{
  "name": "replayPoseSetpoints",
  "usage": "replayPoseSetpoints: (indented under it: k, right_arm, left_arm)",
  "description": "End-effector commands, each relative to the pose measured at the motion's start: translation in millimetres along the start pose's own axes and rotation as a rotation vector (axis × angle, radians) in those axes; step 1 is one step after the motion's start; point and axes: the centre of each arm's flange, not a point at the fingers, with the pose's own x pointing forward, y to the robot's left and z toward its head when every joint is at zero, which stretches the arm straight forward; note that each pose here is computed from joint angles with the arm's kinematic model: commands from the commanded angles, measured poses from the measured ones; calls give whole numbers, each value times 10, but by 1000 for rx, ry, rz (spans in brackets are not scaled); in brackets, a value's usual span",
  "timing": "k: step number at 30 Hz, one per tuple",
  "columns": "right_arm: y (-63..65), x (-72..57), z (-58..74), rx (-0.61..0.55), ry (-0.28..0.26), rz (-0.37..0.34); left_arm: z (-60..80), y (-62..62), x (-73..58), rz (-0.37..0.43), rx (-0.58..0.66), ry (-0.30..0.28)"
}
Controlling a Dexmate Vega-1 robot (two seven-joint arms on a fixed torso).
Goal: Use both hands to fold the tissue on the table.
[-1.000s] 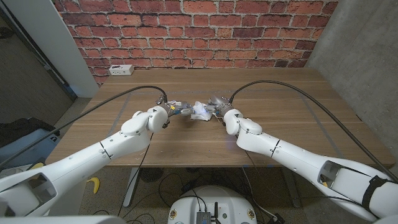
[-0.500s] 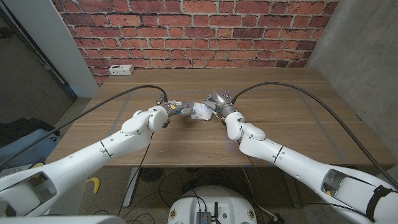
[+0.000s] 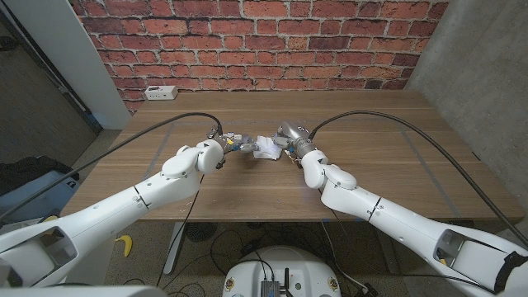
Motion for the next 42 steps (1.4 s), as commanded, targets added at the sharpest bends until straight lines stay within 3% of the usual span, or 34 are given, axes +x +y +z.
replayPoseSetpoints:
  k: [1,10,21,42]
  right_arm:
    - [143,-46,51,-6,-33,87]
    - [225,14,45,-23,-24,145]
    - [184,61,40,-29,-13,135]
    - [-85,-23,-7,39,-50,-87]
  left_arm:
    - [7,7,19,-3,1,2]
    - [0,9,20,-3,-1,3]
    - [-11,10,17,-5,2,5]
    - [14,57,-39,39,3,-1]
